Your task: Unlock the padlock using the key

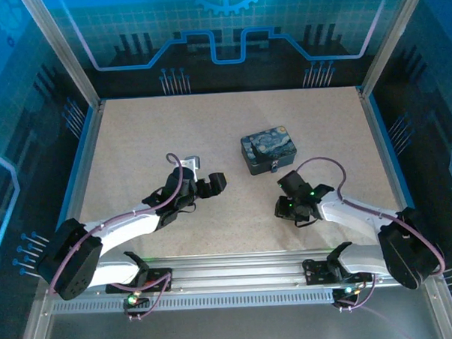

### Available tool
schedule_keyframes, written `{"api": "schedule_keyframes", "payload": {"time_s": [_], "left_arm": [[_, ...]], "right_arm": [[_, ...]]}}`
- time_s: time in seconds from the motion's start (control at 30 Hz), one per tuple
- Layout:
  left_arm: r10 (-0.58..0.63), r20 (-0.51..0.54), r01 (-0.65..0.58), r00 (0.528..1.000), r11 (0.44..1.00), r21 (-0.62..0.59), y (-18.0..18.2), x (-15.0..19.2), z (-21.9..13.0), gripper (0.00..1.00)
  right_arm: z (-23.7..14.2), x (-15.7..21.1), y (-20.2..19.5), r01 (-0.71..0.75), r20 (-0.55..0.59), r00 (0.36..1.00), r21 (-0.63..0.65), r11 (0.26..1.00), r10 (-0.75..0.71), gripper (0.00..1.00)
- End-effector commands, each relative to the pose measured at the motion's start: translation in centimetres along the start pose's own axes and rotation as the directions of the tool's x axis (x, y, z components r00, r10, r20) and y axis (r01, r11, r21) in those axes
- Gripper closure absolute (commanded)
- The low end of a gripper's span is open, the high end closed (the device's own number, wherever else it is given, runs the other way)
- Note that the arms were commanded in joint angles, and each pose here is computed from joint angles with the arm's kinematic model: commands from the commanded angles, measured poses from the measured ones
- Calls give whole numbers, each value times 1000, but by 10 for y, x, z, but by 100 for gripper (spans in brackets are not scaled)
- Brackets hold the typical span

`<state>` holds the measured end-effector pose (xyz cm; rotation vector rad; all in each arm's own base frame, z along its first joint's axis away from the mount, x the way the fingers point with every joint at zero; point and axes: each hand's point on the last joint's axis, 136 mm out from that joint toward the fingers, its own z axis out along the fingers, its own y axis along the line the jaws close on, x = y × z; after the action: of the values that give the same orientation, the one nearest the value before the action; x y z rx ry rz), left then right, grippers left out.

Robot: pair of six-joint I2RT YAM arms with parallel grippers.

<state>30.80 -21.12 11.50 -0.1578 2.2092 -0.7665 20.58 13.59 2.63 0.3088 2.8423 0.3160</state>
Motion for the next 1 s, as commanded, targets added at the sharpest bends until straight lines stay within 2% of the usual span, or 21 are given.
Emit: {"api": "schedule_keyframes", "payload": {"time_s": [0.0,0.4,0.97], "left_arm": [[25,51,-26,998,999,23,-13,-17,-5,1],[30,48,-31,998,999,17,-12,-16,-5,1],[46,48,-46,998,999,13,-14,-18,-5,1]], "right_arm": [[-1,-5,4,-2,19,1000,14,1000,2,65],[10,6,2,12,-52,999,34,999,-10,71],[14,4,3,48,-56,997,55,997,-45,92]]}}
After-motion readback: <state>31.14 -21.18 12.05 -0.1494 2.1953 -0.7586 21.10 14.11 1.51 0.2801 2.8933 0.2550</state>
